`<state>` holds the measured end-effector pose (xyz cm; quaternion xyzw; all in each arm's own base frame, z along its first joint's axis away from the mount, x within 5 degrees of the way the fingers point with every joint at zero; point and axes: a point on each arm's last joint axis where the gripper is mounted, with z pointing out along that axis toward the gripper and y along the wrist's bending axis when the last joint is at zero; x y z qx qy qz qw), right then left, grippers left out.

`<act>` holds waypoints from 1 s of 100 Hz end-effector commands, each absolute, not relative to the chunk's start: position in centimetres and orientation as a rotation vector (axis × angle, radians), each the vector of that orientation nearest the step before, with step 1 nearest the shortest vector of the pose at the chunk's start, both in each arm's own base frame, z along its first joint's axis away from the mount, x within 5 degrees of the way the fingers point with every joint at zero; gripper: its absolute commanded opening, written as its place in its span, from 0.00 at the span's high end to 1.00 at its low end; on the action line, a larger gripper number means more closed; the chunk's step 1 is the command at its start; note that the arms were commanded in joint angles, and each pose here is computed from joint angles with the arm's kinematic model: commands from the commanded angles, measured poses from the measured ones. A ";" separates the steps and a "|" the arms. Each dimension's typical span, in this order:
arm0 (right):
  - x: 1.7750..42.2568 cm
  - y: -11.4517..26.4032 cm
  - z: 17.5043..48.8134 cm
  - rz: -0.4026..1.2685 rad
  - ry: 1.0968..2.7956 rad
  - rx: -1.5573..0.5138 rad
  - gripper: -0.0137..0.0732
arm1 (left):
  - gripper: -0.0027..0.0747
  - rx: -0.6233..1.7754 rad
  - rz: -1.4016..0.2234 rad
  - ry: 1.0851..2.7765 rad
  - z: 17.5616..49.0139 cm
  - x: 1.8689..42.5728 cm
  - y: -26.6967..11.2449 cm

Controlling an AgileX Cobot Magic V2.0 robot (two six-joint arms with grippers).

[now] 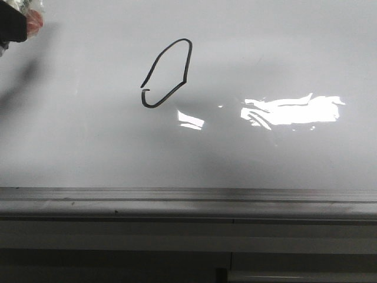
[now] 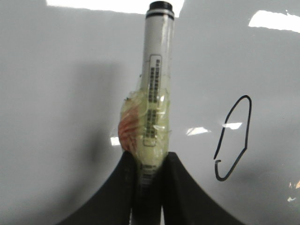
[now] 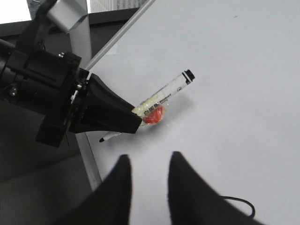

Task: Write number 0 on whiteboard

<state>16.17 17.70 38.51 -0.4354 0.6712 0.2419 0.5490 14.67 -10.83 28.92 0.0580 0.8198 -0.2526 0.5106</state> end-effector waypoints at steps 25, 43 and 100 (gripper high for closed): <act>13.2 11.6 39.6 0.415 1.419 -0.769 0.91 | 0.99 0.240 -0.664 1.924 29.7 14.9 -12.0; 10.4 8.2 37.0 0.355 1.343 -0.640 0.91 | 0.99 0.248 -0.658 1.939 29.3 15.0 -12.1; 8.1 6.2 32.8 0.354 1.348 -0.622 0.91 | 0.99 0.147 -0.630 2.062 26.9 16.2 -12.5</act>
